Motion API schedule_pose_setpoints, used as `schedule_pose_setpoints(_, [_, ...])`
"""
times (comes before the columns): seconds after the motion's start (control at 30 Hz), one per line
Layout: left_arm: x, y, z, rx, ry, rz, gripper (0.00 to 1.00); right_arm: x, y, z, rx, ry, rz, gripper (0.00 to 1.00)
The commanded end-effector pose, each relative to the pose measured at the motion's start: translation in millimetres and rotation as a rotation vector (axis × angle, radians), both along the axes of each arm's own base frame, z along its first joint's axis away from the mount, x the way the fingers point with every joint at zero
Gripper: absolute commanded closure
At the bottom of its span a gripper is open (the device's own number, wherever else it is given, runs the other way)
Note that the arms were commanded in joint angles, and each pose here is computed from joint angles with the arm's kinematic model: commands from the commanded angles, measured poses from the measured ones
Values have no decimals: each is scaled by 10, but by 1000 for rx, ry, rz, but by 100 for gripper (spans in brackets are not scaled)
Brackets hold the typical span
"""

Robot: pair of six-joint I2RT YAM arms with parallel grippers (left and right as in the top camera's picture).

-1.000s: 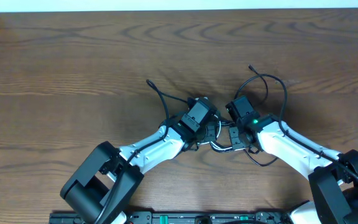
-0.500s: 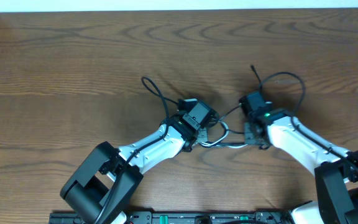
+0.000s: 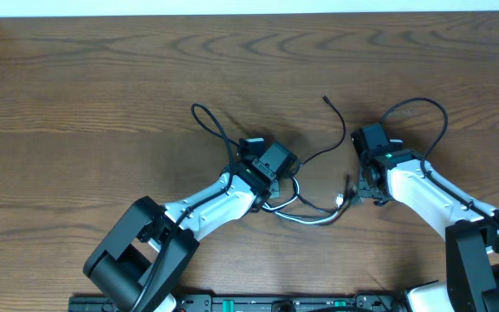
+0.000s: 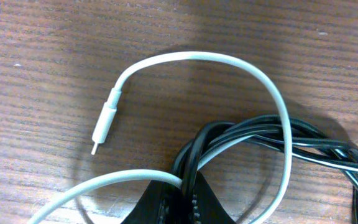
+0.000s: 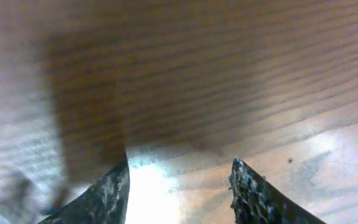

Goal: Untangle cables

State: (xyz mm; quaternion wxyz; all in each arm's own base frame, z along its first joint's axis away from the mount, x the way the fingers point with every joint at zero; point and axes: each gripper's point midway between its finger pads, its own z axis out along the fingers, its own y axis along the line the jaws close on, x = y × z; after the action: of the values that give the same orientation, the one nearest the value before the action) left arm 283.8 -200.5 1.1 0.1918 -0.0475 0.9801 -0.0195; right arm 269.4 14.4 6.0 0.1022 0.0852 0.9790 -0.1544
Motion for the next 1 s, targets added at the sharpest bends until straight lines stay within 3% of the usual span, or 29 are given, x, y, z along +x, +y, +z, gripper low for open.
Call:
schedule_pose_setpoints(0.0, [-2,18,-32,12,1,-33,93,86,-7,141,-13,-7,5,53])
schedule_pose_setpoints(0.13, [57,-191,95,-68,-15,-101,93,175,199,363,92,6,35,52])
schedule_pose_setpoints(0.37, [198,-368,592,-177,-120,-114,93,240,1059,675,526,21,374,51])
schedule_pose_setpoints(0.47, [220,-388,802,-214,-166,-115,88,157,1294,732,665,42,435,50])
schedule_pose_setpoints(0.57, [225,-392,929,-234,-192,-116,76,99,1328,704,685,60,439,53])
schedule_pose_setpoints(0.73, [221,-390,953,-238,-196,-116,75,19,1411,654,693,78,466,59])
schedule_pose_setpoints(0.97, [153,-333,888,-212,-159,-116,69,-50,1575,591,694,76,530,56])
